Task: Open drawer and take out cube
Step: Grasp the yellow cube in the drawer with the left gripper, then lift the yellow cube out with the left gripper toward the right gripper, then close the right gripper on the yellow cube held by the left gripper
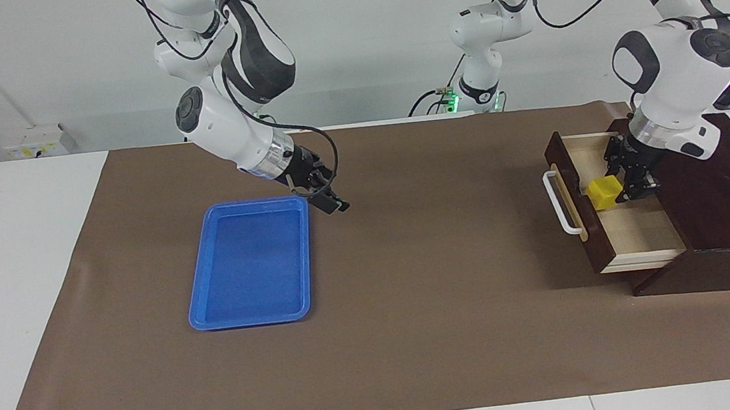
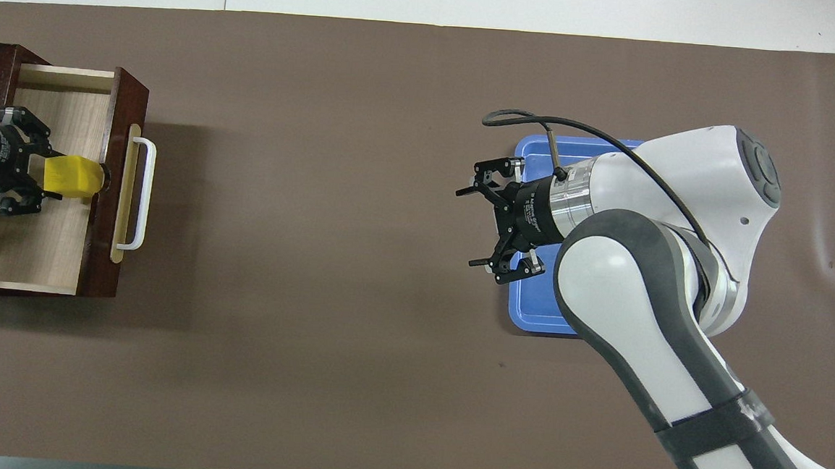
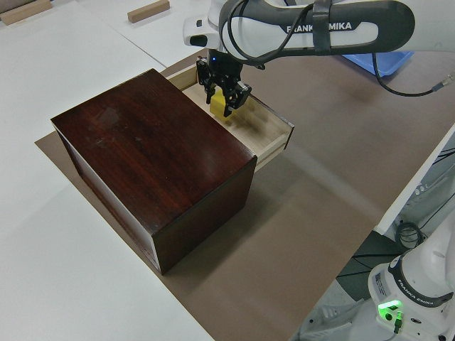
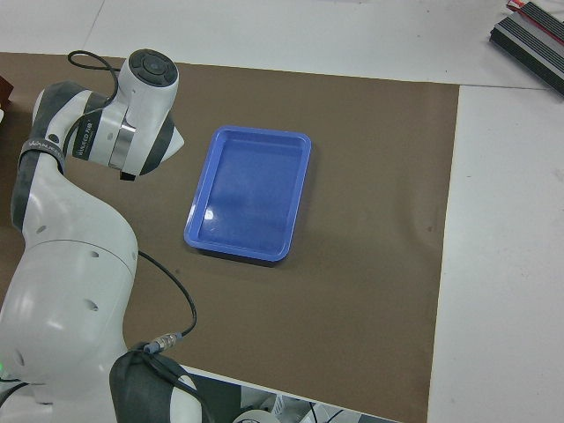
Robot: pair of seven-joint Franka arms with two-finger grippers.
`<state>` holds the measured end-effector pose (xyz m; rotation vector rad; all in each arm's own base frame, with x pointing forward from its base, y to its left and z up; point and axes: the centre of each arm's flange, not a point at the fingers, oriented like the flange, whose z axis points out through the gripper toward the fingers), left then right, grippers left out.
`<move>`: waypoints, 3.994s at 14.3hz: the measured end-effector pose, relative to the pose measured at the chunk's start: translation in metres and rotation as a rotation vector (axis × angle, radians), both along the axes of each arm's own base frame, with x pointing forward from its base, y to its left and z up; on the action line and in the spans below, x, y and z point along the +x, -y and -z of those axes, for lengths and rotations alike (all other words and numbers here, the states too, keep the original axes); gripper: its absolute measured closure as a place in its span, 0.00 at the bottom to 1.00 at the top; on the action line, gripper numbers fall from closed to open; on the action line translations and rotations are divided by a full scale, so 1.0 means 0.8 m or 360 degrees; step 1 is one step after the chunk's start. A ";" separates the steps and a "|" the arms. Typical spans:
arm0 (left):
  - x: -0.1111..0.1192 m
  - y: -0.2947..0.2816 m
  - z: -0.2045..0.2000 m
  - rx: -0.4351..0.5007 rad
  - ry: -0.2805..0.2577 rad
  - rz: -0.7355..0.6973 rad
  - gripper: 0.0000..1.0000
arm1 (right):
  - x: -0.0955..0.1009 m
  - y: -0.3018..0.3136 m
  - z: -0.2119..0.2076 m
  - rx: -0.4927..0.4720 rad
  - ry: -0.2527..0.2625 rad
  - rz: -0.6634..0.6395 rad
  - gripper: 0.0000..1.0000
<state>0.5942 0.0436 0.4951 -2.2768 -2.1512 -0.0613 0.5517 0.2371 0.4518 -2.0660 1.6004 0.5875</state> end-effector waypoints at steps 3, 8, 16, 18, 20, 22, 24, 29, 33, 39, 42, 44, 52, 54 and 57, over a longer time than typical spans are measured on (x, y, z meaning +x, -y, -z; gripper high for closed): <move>0.016 0.023 -0.071 -0.0012 -0.0006 0.0041 0.45 | 0.000 0.000 0.000 0.0000 0.0001 0.0000 0.00; 0.027 0.176 -0.067 -0.0018 -0.0050 0.0125 0.45 | 0.003 0.000 -0.005 0.0004 0.0024 0.0013 0.00; -0.027 0.359 -0.084 -0.0013 -0.0099 0.0014 0.45 | 0.004 -0.069 0.025 0.0107 -0.0052 0.0038 0.00; -0.030 0.374 -0.084 -0.0019 -0.0099 0.0011 0.45 | 0.026 -0.102 0.035 0.0116 -0.0082 0.0107 0.00; -0.029 0.378 -0.079 -0.0016 -0.0107 0.0011 0.45 | 0.052 -0.130 0.047 0.0131 -0.0106 0.0173 0.00; -0.026 0.375 -0.076 -0.0014 -0.0107 0.0003 0.45 | 0.068 -0.146 0.058 0.0141 -0.0144 0.0217 0.00; -0.024 0.372 -0.076 -0.0014 -0.0105 -0.0004 0.45 | 0.077 -0.157 0.062 0.0156 -0.0194 0.0276 0.00; -0.023 0.372 -0.075 -0.0016 -0.0100 -0.0005 0.45 | 0.051 -0.227 0.053 0.0172 -0.0237 0.0257 0.00; -0.022 0.374 -0.074 -0.0017 -0.0098 -0.0003 0.45 | 0.036 -0.250 0.046 0.0179 -0.0230 0.0213 0.00; -0.021 0.374 -0.073 -0.0020 -0.0092 -0.0003 0.45 | 0.032 -0.250 0.004 0.0212 -0.0212 0.0209 0.00; -0.021 0.375 -0.072 -0.0020 -0.0092 -0.0002 0.45 | 0.032 -0.245 -0.010 0.0221 -0.0220 0.0229 0.00; -0.021 0.375 -0.072 -0.0020 -0.0093 -0.0001 0.45 | 0.033 -0.246 -0.016 0.0229 -0.0228 0.0250 0.00; -0.021 0.375 -0.073 -0.0022 -0.0089 -0.0001 0.45 | 0.052 -0.240 -0.038 0.0272 -0.0201 0.0302 0.00; -0.021 0.375 -0.073 -0.0022 -0.0089 -0.0001 0.45 | 0.057 -0.248 -0.033 0.0277 -0.0201 0.0298 0.00; -0.021 0.375 -0.073 -0.0022 -0.0089 -0.0001 0.45 | 0.058 -0.259 -0.024 0.0277 -0.0206 0.0283 0.00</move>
